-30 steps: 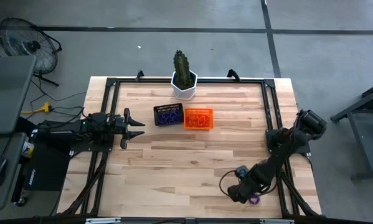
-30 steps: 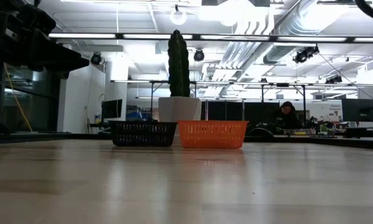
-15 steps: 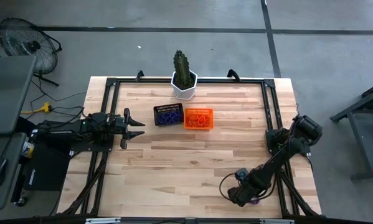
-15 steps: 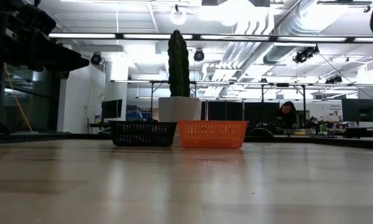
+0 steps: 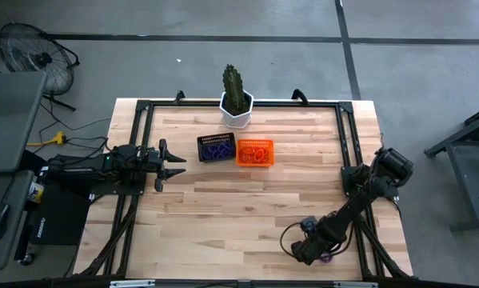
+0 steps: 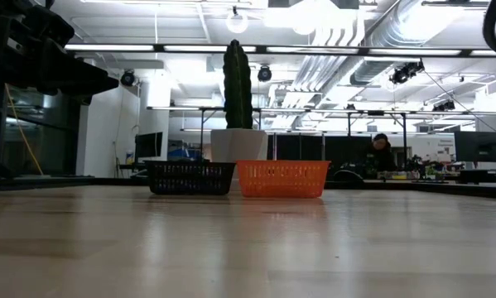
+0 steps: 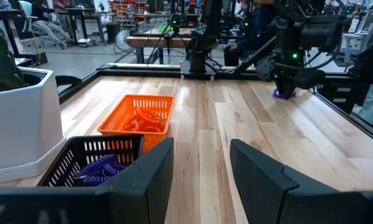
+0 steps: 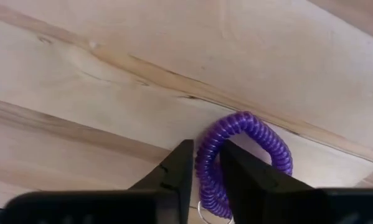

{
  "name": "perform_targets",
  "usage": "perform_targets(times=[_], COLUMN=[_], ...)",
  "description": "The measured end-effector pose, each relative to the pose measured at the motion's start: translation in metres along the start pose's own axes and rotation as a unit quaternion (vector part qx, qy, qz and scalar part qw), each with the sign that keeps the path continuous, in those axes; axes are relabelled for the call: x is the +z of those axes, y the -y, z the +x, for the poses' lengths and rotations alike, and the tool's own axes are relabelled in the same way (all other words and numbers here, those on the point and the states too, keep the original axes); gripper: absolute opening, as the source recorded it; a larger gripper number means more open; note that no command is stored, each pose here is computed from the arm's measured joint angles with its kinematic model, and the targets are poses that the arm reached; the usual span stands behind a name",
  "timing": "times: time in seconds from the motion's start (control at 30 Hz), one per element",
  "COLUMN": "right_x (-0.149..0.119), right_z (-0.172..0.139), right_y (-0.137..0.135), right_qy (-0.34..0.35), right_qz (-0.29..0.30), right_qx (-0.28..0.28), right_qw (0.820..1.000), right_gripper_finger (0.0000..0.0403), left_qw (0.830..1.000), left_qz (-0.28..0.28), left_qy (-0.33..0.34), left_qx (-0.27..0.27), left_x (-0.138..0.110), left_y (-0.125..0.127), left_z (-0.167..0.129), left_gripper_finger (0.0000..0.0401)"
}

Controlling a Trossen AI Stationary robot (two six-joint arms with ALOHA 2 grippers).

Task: Sort spring keychains
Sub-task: Put the purple spring keychain in the black bin

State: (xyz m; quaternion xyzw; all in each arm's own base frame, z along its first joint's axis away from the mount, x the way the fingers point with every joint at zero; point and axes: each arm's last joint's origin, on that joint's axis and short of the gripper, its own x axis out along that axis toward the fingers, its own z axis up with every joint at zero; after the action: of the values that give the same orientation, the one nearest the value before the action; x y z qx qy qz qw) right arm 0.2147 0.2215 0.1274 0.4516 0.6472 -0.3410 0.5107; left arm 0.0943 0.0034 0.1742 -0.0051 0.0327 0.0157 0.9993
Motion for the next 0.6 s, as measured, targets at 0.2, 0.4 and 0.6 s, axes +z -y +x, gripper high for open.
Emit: perform_targets(times=[0.2, 0.4, 0.6], right_x=[0.009, 0.019, 0.034], right_z=[-0.002, -0.006, -0.018], right_y=[-0.003, -0.009, -0.021], right_qy=[0.0, -0.001, 0.03], right_qz=[-0.002, -0.008, -0.018], right_qx=[0.001, 0.001, 0.02], right_qw=[1.0, 1.0, 0.999], right_gripper_finger=[0.0033, 0.0019, 0.0029], left_qw=[1.0, 1.0, 1.0], left_qz=[0.0, 0.0, 0.0], left_qy=[0.0, 0.0, 0.0], left_qx=[0.0, 0.0, 0.0], left_x=[0.0, 0.0, 0.0], left_y=[0.0, 0.0, 0.0], left_z=[0.0, 0.0, 0.0], left_gripper_finger=[0.0156, 0.0156, 0.0156])
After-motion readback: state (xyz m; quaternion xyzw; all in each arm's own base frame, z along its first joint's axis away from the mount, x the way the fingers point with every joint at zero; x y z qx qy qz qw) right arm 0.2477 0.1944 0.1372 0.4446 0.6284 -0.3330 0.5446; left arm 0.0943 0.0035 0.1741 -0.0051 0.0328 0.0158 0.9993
